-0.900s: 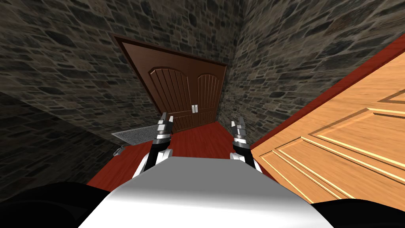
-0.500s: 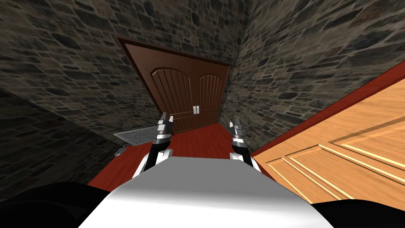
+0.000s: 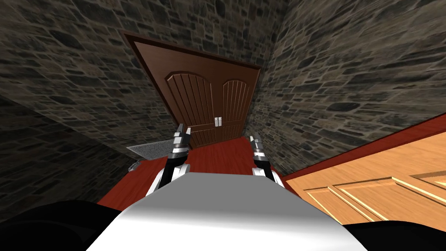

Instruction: Pull the door open

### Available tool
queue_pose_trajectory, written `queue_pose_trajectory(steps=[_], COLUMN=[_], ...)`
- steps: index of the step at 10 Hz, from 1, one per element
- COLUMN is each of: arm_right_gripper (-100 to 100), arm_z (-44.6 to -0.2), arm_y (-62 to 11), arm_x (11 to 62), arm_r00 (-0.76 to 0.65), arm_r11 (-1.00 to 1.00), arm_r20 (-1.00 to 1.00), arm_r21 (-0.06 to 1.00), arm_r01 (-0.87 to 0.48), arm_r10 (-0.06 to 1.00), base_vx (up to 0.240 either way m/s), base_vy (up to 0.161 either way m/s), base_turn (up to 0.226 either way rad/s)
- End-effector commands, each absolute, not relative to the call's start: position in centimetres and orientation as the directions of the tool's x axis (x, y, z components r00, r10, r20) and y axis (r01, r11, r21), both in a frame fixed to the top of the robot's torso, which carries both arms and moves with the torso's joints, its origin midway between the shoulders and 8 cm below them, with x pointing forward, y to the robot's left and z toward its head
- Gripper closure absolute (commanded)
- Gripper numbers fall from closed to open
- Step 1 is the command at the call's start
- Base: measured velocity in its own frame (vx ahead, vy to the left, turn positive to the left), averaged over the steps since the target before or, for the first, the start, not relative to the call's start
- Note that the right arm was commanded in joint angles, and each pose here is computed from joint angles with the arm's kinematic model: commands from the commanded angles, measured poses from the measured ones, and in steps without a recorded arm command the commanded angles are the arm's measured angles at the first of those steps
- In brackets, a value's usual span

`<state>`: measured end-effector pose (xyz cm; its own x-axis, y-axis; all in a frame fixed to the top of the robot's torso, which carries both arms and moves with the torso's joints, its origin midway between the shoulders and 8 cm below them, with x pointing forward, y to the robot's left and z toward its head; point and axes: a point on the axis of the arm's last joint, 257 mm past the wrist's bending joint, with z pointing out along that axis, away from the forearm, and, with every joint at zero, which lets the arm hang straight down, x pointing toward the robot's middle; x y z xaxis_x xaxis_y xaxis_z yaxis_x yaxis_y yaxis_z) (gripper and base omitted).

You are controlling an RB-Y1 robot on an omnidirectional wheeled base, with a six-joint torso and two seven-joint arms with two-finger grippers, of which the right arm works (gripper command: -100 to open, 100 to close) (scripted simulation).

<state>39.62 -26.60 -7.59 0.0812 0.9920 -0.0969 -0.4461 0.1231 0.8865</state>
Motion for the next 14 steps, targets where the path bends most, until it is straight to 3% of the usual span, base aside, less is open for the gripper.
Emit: queue_pose_trajectory(steps=[1, 14], arm_right_gripper=[-100, -100], arm_z=[-8.9, -19.1], arm_y=[-26.5, -27.1], arm_x=[40.5, 45.2], arm_r00=[0.063, -0.022], arm_r11=[0.117, 0.076], arm_r20=[-0.1, -0.083], arm_r21=[0.9, 0.971], arm_r01=[-0.42, -0.227], arm_r10=[0.993, 0.996], base_vx=[0.194, 0.165], base_vy=[0.045, 0.045], base_turn=[0.116, 0.087])
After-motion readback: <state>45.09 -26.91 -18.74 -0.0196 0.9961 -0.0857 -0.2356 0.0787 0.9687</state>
